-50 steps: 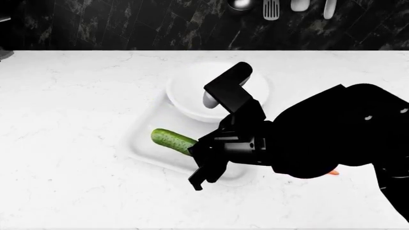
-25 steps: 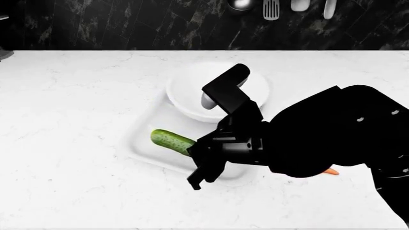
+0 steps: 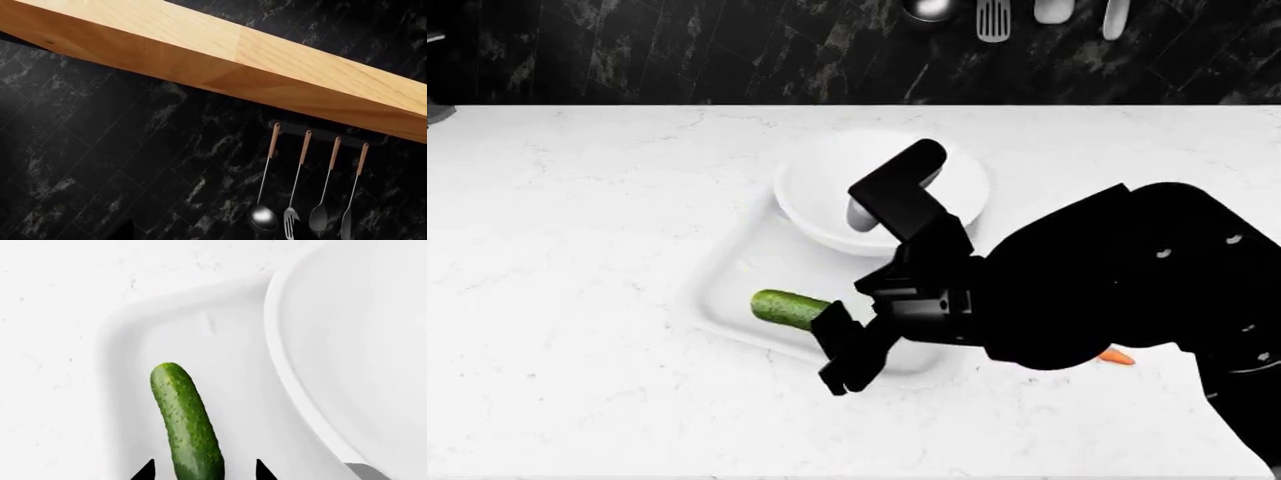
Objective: Place the two vegetables and bowl onto the tray for setting up a vegetable dip station.
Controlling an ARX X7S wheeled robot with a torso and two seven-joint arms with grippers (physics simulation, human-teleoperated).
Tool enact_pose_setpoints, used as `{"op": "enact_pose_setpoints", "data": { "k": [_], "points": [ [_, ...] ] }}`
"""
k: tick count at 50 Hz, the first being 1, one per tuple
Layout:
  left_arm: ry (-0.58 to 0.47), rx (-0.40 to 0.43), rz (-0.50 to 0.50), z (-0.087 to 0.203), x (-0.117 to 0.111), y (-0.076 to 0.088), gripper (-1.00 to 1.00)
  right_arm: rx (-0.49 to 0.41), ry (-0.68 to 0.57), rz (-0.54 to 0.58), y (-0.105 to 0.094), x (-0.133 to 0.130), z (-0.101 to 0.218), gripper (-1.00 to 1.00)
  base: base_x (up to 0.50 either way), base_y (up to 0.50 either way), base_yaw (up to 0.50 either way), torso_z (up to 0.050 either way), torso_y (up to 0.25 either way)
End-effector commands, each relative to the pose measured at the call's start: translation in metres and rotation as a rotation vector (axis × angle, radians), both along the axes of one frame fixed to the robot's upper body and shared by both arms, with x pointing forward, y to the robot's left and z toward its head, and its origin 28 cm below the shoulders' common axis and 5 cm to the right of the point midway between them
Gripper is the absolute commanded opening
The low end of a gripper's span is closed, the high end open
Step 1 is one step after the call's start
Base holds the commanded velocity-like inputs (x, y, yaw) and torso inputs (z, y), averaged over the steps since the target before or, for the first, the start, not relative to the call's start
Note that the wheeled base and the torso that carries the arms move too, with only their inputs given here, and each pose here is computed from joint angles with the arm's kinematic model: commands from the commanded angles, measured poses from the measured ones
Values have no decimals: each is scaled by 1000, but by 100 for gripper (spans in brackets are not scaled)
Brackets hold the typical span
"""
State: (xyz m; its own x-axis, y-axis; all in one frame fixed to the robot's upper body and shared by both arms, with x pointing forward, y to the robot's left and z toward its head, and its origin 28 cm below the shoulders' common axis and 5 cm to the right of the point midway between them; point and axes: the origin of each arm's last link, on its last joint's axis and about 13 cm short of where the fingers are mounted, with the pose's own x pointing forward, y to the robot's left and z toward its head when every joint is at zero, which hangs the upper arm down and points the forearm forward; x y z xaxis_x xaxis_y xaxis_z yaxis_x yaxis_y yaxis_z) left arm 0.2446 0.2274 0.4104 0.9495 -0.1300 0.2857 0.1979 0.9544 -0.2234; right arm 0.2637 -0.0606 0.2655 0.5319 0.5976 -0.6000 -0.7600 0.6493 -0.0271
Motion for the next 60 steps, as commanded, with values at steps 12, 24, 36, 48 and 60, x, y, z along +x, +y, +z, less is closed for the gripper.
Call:
{"op": "enact_pose_setpoints", "data": {
  "k": [12, 24, 36, 48, 60],
  "points": [
    [-2, 1, 1, 0, 0, 0, 100, 21, -42, -2, 0, -4, 14, 100, 0, 0, 0, 0, 0],
    [-1, 2, 1, 0, 0, 0, 100, 44, -129, -6, -1, -20, 46, 100, 0, 0, 0, 0, 0],
    [-1, -1, 0, 1, 0, 0, 100, 55, -179, 12, 2, -29, 64, 100, 0, 0, 0, 0, 0],
    [-2, -1, 0, 0, -1, 0, 100, 35, -243, -52, -13, -50, 92, 100, 0, 0, 0, 0, 0],
    [-5, 2, -1, 1, -2, -1, 100, 31, -248, -163, -48, -85, 99, 100, 0, 0, 0, 0, 0]
  ]
}}
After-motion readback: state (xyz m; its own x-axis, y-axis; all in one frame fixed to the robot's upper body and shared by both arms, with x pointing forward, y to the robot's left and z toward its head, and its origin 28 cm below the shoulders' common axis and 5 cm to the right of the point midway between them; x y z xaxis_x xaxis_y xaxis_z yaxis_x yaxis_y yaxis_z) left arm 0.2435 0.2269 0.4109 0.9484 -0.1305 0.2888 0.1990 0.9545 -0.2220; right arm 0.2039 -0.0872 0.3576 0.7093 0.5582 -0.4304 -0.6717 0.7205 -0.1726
